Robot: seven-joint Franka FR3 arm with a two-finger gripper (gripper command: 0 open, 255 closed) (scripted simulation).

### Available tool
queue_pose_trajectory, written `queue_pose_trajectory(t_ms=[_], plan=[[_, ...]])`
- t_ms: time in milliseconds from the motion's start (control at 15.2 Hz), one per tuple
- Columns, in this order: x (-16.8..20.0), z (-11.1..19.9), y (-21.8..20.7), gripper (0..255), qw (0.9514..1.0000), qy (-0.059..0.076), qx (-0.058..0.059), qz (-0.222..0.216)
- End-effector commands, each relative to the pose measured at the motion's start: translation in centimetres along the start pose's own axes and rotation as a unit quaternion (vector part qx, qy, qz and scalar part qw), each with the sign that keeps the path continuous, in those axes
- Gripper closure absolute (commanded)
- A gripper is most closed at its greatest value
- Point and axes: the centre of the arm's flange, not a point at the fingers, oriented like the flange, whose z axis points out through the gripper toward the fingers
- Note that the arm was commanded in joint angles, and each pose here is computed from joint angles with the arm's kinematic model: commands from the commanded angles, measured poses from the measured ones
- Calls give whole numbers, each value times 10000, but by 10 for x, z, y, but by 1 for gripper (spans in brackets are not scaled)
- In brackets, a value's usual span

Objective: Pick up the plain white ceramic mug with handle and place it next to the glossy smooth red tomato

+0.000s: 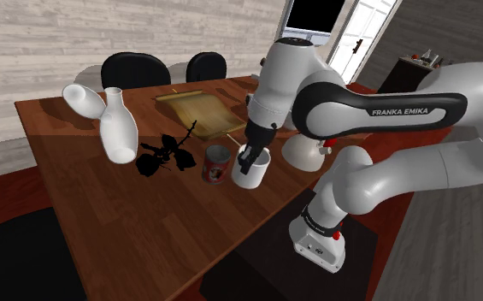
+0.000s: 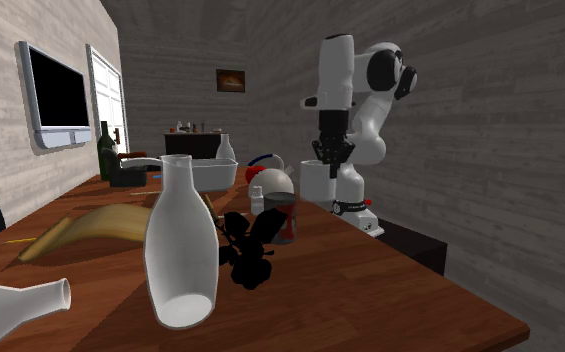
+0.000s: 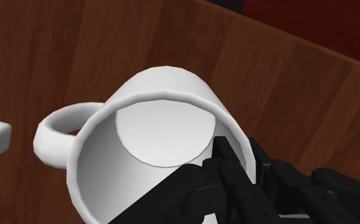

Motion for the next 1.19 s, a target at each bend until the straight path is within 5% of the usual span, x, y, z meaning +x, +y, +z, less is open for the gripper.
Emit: queue_pose_trajectory(t_ms=[0, 858, 1122], plan=[[1, -11, 1, 255, 10000, 0, 0, 0], [3, -79, 1, 255, 10000, 0, 0, 0], [-13, -79, 51, 255, 10000, 0, 0, 0]])
